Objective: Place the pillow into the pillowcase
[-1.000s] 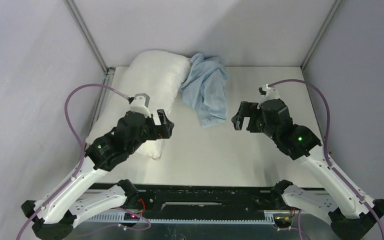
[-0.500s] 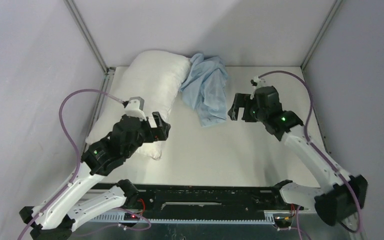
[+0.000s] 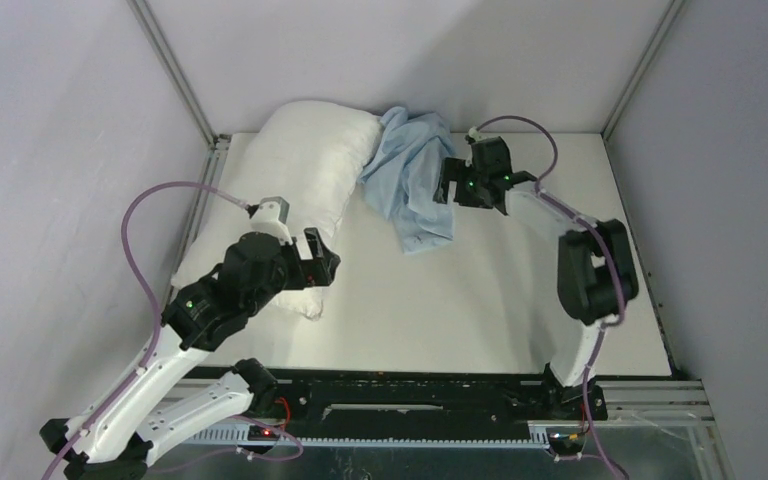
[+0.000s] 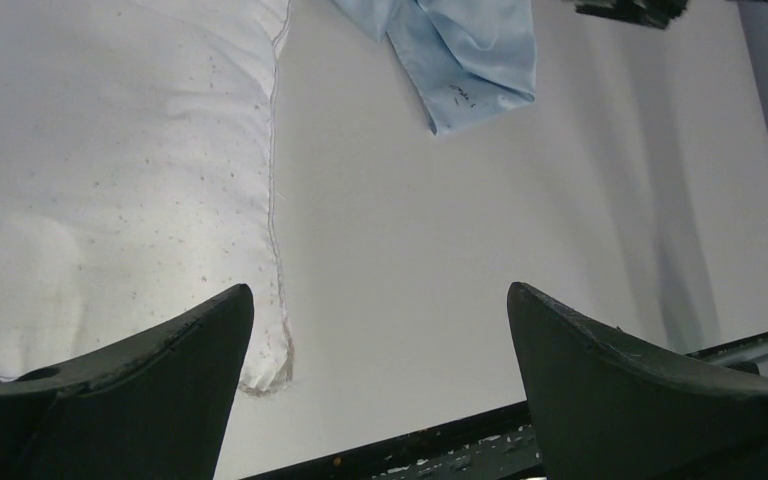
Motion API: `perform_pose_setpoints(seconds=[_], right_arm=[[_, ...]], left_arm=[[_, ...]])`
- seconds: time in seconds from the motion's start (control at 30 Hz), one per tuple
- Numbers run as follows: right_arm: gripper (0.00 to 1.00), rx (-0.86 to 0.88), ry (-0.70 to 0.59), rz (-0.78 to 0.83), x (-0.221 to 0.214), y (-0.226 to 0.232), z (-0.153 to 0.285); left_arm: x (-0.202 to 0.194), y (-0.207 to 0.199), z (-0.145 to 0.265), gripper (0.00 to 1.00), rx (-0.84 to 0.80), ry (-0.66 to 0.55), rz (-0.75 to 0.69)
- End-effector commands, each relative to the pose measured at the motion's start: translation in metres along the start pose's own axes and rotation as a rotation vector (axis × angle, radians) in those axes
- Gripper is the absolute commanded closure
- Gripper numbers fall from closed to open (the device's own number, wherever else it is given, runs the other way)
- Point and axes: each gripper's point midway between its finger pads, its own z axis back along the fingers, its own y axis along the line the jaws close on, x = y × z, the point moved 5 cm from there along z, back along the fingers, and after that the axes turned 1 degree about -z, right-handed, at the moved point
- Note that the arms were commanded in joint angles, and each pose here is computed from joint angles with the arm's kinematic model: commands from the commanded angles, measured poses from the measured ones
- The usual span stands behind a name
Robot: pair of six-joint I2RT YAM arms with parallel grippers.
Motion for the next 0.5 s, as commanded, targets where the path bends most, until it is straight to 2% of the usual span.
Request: perform_pose_setpoints(seconds=[0.0,0.13,0.2,0.37,0.47], right_arm=[[0.10,0.018,-0.037,-0.004,0.024,0.007,-0.033],[0.24,-0.002,0.035,0.004,0.009,0.010,-0.057],[0.35,-0.012,0.068,0.004,-0.003,0.010,-0.061],[1.00,-0.039,0.138,-0.031,-0.044,0.012,-0.043],[1.00,-0.063,0.155,-0.036,-0.070,0.021,-0.010]], left_arm=[[0.000,0.000,0.003,0.00,-0.012,0.008,0.003],[0.001,0.000,0.003,0.00,-0.014,0.010,0.003],[-0.001,0.000,0.001,0.00,-0.012,0.019,-0.001],[-0.007,0.000,-0.007,0.00,-0.010,0.034,-0.002],[-0.011,0.000,-0.012,0.00,-0.015,0.041,0.000]])
